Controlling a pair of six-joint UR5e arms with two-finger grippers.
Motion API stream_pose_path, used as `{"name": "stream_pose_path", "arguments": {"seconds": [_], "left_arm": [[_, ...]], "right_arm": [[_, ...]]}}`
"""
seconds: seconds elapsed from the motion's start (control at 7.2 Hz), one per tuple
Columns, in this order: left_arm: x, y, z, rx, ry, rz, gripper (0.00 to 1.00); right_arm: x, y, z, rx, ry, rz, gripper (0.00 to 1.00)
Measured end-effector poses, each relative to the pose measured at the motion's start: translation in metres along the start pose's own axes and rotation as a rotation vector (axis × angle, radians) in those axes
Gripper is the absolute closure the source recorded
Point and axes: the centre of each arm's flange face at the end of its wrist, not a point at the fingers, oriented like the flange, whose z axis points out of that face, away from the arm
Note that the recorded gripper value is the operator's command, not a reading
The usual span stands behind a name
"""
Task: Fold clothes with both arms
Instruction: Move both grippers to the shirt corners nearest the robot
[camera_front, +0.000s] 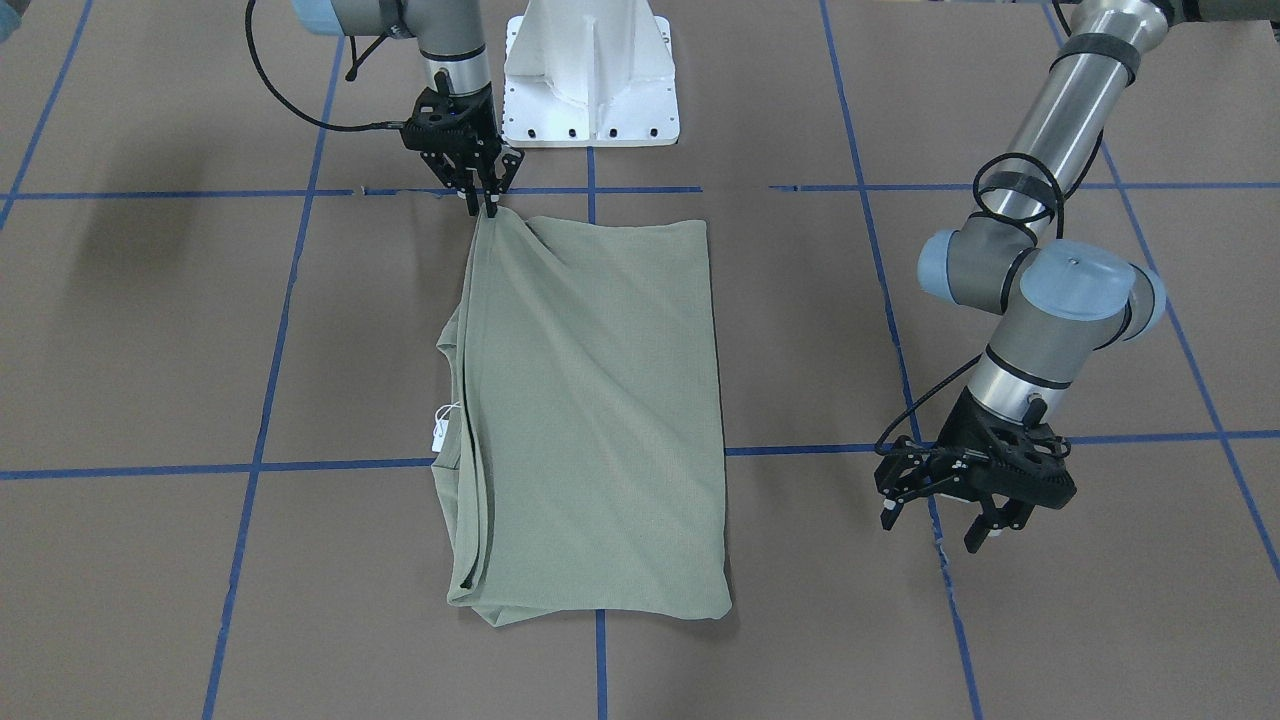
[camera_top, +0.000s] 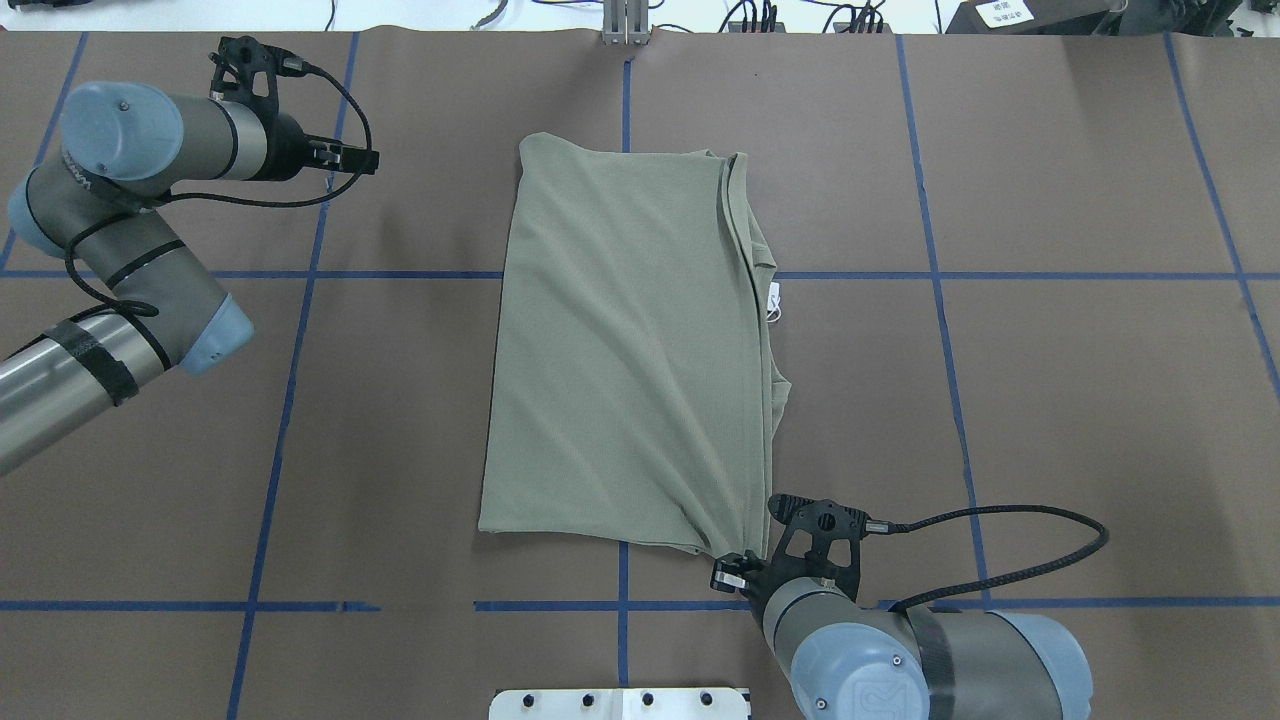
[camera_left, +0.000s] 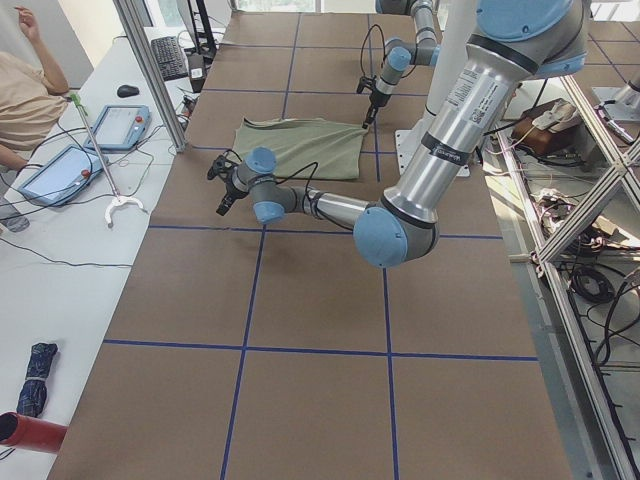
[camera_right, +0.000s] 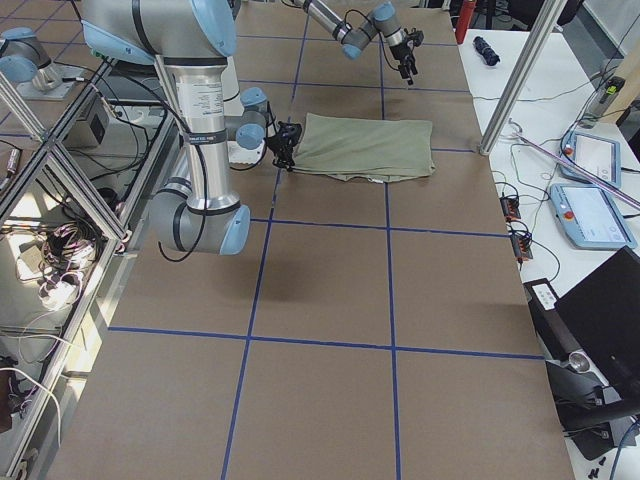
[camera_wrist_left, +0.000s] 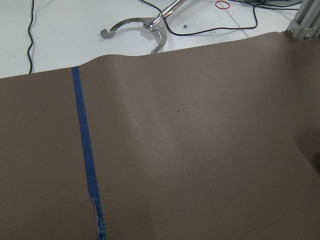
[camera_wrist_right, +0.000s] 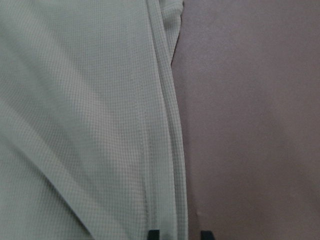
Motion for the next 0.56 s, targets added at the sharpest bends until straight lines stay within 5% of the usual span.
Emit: {"name": "stream_pose_path", "arguments": {"seconds": [0.56], "left_arm": [[0.014,-0.004,-0.009,-0.018,0.051,-0.037,0.00]], "right_arm": [[-0.024,-0.071,-0.026,0.031,-0.095,-0.021,0.00]]}}
